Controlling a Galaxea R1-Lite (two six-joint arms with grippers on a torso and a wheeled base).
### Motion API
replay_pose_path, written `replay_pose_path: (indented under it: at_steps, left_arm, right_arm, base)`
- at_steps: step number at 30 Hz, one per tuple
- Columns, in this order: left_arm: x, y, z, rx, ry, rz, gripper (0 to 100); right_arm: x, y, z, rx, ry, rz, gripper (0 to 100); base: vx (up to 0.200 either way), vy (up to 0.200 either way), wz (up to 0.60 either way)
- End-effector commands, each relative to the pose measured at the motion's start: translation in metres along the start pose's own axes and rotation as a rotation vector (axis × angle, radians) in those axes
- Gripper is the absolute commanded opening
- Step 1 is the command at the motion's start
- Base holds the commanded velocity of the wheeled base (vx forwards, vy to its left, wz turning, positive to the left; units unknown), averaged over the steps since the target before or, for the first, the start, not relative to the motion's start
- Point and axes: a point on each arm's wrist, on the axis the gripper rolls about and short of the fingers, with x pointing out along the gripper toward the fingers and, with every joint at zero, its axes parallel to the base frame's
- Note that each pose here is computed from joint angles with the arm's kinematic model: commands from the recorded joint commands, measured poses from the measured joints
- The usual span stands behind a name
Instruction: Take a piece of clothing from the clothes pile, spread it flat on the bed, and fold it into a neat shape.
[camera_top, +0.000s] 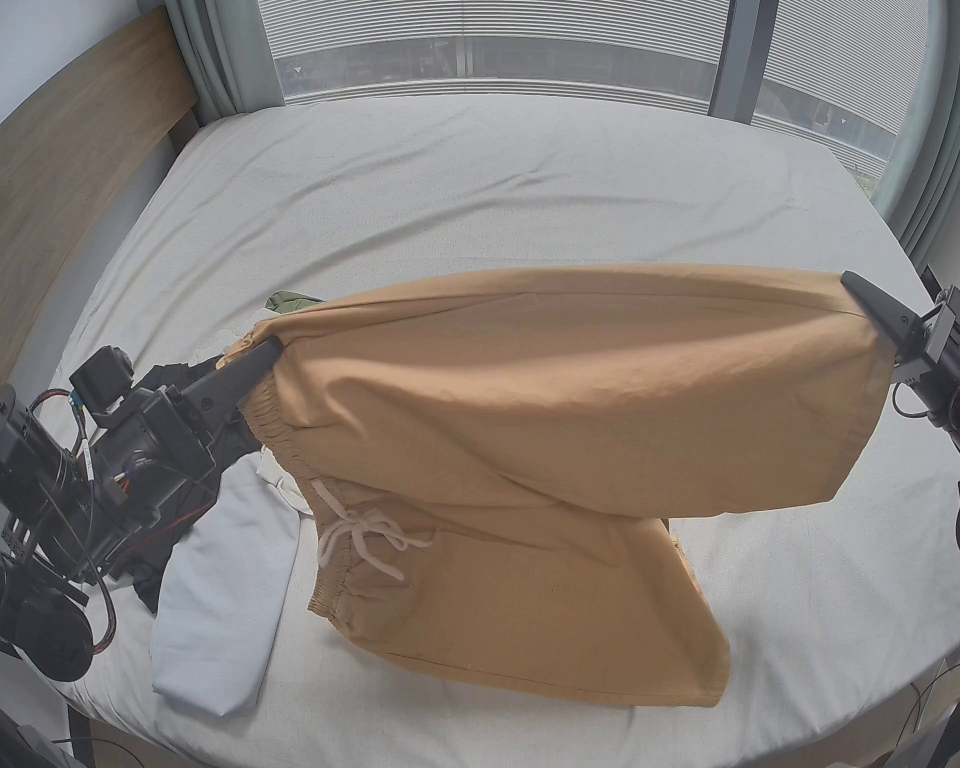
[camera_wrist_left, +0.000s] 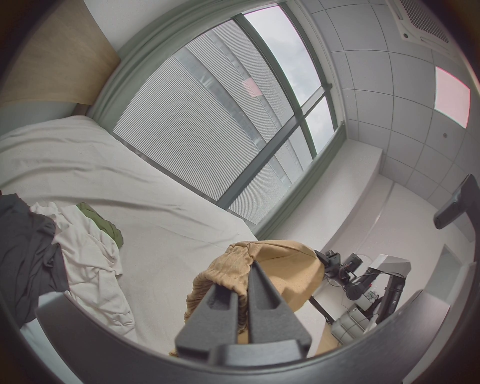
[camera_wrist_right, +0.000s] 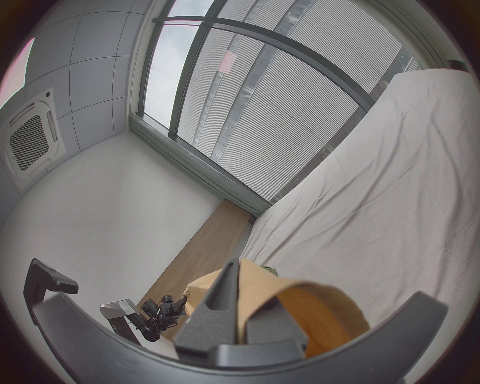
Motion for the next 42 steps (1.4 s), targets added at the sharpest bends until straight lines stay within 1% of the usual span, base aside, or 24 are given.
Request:
replay_pose_path:
  at_steps: [1, 4, 9, 10, 12, 18, 28, 33, 39, 41, 42]
  left_arm:
    - [0.006, 0.018, -0.011, -0.019, 0.034, 0.059, 0]
    - [0.015, 0.022, -0.011, -0.015, 0.026, 0.057, 0]
    - [0.025, 0.029, -0.014, -0.018, 0.024, 0.066, 0]
    - [0.033, 0.035, -0.017, -0.019, 0.023, 0.076, 0]
    - [0.039, 0.039, -0.019, -0.022, 0.020, 0.083, 0]
    - [0.050, 0.053, -0.028, -0.032, 0.025, 0.119, 0]
    - [0.062, 0.070, -0.041, -0.042, 0.045, 0.140, 0]
    - [0.072, 0.075, -0.039, -0.035, 0.008, 0.154, 0]
    - [0.088, 0.092, -0.047, -0.029, -0.020, 0.192, 0]
    - [0.089, 0.092, -0.048, -0.029, -0.020, 0.192, 0]
    - [0.097, 0.100, -0.050, -0.022, -0.040, 0.203, 0]
  right_arm:
    - [0.012, -0.025, -0.011, 0.045, 0.047, -0.021, 0]
    - [0.021, -0.038, -0.014, 0.049, 0.063, -0.021, 0]
    - [0.032, -0.042, -0.015, 0.051, 0.072, 0.000, 0]
    - [0.038, -0.047, -0.015, 0.051, 0.075, 0.007, 0]
    - [0.042, -0.052, -0.015, 0.052, 0.076, 0.008, 0]
    - [0.052, -0.073, -0.014, 0.056, 0.075, -0.002, 0]
    - [0.056, -0.098, -0.008, 0.046, 0.053, -0.028, 0]
    - [0.064, -0.116, -0.009, 0.048, 0.051, -0.033, 0]
    - [0.076, -0.136, -0.007, 0.034, 0.038, -0.024, 0]
    - [0.076, -0.137, -0.007, 0.036, 0.038, -0.025, 0]
    - [0.081, -0.145, -0.006, 0.025, 0.034, -0.018, 0]
  base:
    - [0.000, 0.000, 0.00]
    - [0.000, 0.000, 0.00]
    - [0.000, 0.000, 0.00]
    - [0.000, 0.000, 0.00]
    - [0.000, 0.000, 0.00]
    - [0.000, 0.000, 0.00]
    - [0.000, 0.000, 0.00]
    - [0.000, 0.000, 0.00]
    - [0.000, 0.000, 0.00]
    - [0.000, 0.000, 0.00]
    - [0.000, 0.000, 0.00]
